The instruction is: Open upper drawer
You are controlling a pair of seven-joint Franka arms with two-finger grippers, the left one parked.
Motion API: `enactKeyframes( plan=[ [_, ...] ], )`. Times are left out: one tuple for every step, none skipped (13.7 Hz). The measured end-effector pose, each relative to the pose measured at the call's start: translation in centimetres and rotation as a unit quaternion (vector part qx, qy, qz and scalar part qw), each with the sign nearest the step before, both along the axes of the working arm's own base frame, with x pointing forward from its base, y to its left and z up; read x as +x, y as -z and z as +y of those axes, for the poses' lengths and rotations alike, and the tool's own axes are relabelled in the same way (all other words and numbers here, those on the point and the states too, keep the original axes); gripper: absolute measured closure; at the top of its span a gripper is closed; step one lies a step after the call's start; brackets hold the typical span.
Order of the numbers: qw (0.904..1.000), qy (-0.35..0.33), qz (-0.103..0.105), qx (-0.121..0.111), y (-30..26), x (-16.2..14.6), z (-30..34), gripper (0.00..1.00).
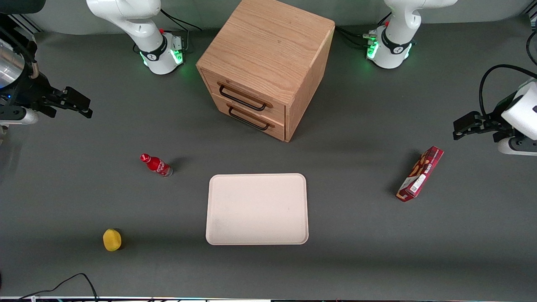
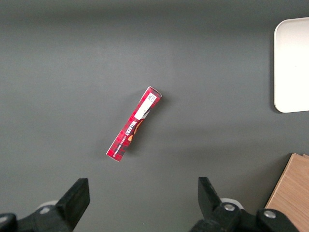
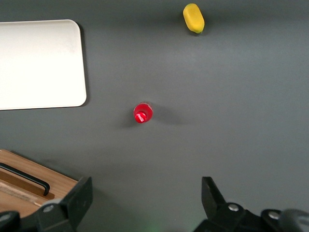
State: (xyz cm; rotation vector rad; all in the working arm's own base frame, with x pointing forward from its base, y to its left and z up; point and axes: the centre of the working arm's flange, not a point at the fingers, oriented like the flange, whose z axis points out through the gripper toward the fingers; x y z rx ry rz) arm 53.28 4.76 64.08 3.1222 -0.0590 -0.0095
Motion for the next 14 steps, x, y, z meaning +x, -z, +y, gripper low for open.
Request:
enactKeyframes(
  plan=[
    [0.9997,-0.025,-0.001,0.002,-0.1,0.0,0.4,0.00],
    [0.9983,-0.058,-0.001,0.009,-0.3,-0.1,1.3,0.00],
    [0.9964,-0.083,0.001,0.018,-0.4,-0.4,2.5,0.00],
    [0.9942,-0.104,0.010,0.025,-0.5,-0.8,4.0,0.00],
    [0.9917,-0.122,0.021,0.034,-0.5,-1.4,5.7,0.00],
    [0.9888,-0.141,0.026,0.043,-0.6,-1.9,7.7,0.00],
    [0.9854,-0.158,0.029,0.055,-0.7,-2.5,9.7,0.00],
    [0.9809,-0.178,0.033,0.071,-0.7,-3.0,11.6,0.00],
    [0.9744,-0.204,0.037,0.086,-0.5,-3.5,13.5,0.00],
    [0.9637,-0.244,0.042,0.100,-0.1,-3.9,15.3,0.00],
    [0.9497,-0.290,0.047,0.109,0.4,-4.1,17.0,0.00],
    [0.9359,-0.328,0.053,0.117,1.1,-4.3,18.3,0.00],
    [0.9237,-0.355,0.061,0.132,2.0,-4.2,19.4,0.00],
    [0.9140,-0.369,0.072,0.153,3.1,-3.8,20.2,0.00]
  ],
)
